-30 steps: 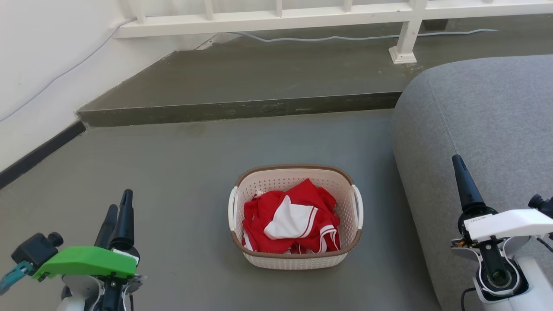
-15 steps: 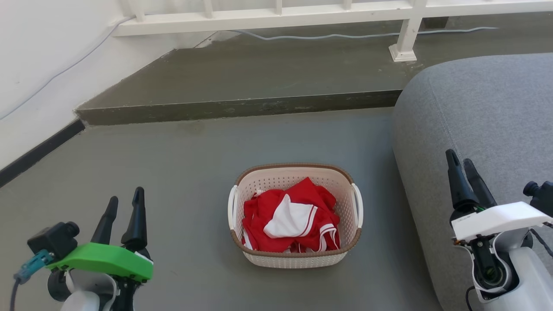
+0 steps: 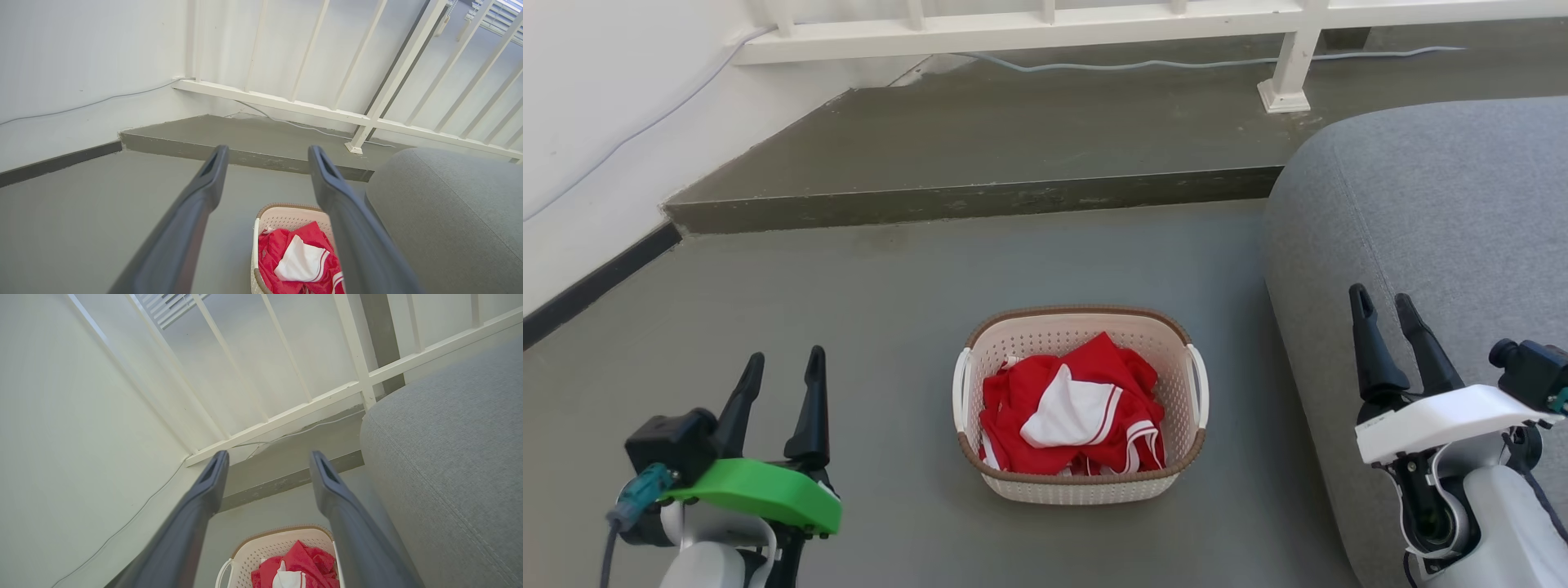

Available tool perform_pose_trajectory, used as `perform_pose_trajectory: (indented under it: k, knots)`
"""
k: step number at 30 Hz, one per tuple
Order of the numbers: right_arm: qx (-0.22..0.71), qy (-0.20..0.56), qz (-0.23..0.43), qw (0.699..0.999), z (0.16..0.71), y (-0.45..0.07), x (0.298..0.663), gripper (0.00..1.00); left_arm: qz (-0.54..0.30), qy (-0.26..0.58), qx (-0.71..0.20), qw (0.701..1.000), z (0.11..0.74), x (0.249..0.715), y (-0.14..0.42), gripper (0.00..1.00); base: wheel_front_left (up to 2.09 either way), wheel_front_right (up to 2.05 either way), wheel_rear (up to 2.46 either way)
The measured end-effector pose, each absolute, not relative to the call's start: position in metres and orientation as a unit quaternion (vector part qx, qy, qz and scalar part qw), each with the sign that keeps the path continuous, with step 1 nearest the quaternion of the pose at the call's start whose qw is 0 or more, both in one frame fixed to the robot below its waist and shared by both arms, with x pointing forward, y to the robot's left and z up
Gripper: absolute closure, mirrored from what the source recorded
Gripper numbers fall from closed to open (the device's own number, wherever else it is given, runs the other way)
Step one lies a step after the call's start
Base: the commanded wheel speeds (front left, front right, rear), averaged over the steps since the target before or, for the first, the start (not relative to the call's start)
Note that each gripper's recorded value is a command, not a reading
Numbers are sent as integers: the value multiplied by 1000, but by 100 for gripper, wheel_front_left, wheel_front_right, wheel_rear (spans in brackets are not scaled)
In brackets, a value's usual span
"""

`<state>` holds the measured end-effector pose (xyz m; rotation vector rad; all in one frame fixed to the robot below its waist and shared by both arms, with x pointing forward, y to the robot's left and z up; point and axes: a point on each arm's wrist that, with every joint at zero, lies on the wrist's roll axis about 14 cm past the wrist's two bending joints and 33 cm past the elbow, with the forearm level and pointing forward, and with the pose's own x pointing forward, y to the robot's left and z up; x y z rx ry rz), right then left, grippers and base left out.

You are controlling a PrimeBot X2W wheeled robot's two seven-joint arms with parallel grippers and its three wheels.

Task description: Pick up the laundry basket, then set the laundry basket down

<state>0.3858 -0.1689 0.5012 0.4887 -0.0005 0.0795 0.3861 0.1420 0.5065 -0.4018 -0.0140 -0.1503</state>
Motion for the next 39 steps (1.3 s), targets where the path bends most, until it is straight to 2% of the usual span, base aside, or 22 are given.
perform_pose_trajectory:
  k: [19,39]
  knots:
    - [124,-26,64,990,506,-157,384,0,-114,-55,-80,989,523,386,121,0,0,0,0]
    - [126,-27,47,991,504,-163,389,0,-113,-54,-81,989,522,388,121,0,0,0,0]
